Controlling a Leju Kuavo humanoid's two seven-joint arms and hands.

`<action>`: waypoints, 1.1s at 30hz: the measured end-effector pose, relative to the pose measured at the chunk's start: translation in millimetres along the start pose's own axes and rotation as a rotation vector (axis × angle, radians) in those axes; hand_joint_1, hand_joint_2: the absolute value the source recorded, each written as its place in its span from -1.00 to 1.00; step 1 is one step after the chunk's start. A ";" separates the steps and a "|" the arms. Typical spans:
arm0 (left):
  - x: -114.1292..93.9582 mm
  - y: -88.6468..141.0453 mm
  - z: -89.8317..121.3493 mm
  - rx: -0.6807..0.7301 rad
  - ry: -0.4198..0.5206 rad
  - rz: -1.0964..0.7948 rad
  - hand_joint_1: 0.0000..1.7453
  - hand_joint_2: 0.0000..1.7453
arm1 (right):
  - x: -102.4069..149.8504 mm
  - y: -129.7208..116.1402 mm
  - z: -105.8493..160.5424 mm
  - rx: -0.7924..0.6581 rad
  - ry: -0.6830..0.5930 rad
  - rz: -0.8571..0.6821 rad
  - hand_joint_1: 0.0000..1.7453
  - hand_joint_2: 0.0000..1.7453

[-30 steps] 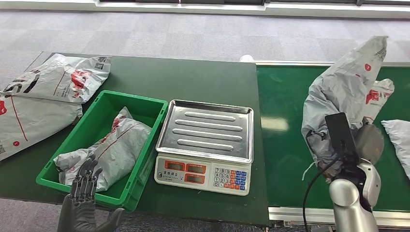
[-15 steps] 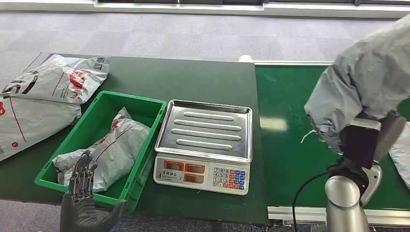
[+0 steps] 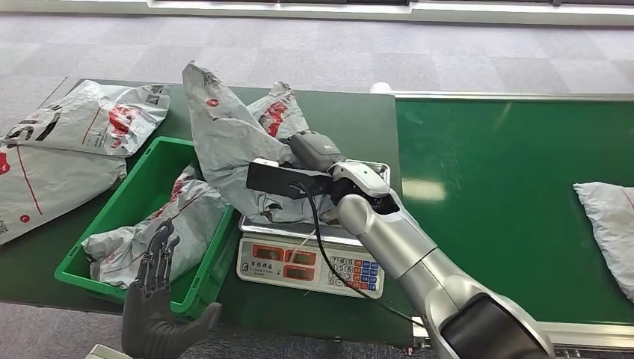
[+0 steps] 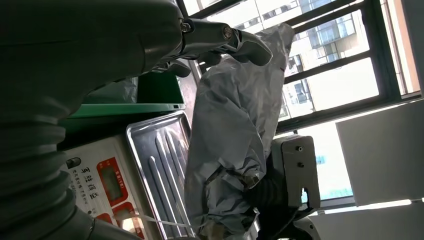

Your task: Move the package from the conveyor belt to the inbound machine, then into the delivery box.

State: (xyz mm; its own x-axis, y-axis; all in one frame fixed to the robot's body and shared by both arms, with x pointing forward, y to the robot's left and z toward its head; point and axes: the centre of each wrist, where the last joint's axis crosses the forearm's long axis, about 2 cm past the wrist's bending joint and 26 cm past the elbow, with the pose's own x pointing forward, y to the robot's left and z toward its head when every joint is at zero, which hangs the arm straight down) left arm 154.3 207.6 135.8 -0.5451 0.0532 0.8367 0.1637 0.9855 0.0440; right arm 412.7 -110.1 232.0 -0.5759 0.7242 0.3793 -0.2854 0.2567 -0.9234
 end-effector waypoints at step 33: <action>4.3 1.7 7.5 0.050 0.013 -0.058 -1.00 1.00 | 21.7 -55.7 -45.0 0.193 0.036 0.125 -1.00 1.00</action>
State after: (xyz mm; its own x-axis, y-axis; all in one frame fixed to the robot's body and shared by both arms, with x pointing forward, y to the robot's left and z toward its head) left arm 146.0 210.7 135.3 -0.5420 -0.0060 0.8404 0.0909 0.9937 0.0657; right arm 450.6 -79.8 289.0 -0.5891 0.7660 0.2575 -0.3567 0.0394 -0.9334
